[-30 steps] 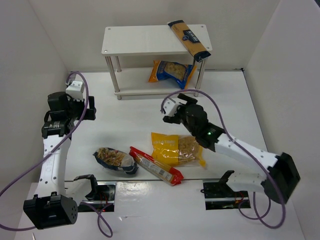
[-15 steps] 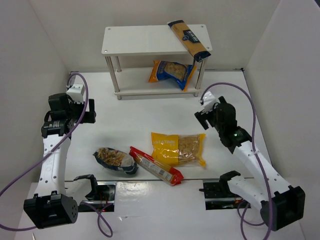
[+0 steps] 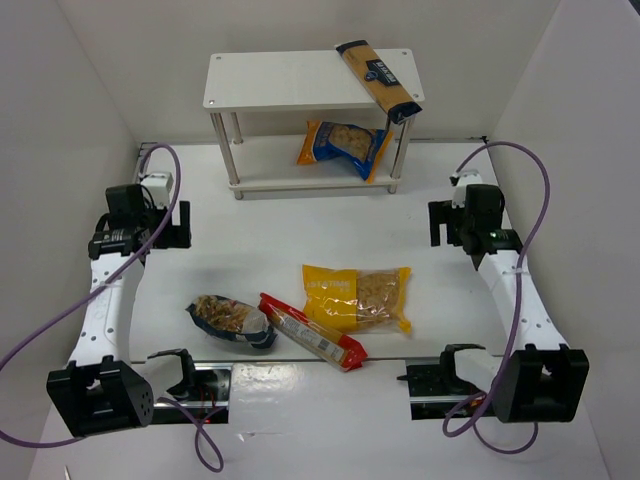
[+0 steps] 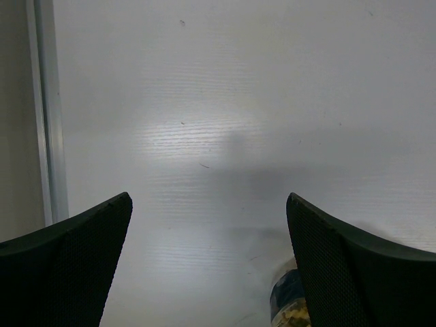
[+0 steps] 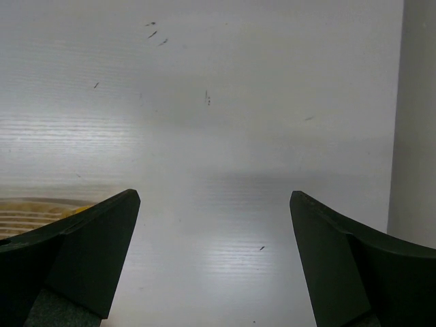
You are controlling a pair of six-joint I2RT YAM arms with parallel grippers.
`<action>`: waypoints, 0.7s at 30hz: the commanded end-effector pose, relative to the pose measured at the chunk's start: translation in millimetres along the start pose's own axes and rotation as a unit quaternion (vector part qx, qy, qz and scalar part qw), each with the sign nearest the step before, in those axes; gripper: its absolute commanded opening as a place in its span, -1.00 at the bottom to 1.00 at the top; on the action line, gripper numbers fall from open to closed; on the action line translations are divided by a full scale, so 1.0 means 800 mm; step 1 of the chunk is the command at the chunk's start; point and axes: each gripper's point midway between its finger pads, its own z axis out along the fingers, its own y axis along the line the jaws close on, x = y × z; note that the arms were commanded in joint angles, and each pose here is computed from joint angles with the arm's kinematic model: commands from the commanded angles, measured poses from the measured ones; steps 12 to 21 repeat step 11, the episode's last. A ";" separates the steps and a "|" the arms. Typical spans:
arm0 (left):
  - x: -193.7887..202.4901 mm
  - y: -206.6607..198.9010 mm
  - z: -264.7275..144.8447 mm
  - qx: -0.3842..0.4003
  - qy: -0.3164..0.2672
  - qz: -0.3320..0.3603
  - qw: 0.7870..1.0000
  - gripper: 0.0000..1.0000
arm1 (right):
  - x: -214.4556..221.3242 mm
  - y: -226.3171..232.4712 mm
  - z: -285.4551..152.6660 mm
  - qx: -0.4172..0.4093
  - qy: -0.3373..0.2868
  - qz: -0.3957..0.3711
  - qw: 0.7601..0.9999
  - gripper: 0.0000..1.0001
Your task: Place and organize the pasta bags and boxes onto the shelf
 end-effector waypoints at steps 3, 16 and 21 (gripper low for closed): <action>-0.020 0.018 -0.009 -0.043 -0.017 -0.009 0.999 0.99 | -0.013 -0.017 -0.021 0.005 -0.033 0.048 0.998 0.99; -0.013 0.016 -0.003 -0.037 -0.007 -0.005 0.999 0.99 | -0.002 -0.018 -0.006 0.006 -0.008 0.038 0.999 0.99; -0.013 0.016 -0.003 -0.037 -0.007 -0.005 0.999 0.99 | -0.002 -0.018 -0.006 0.006 -0.008 0.038 0.999 0.99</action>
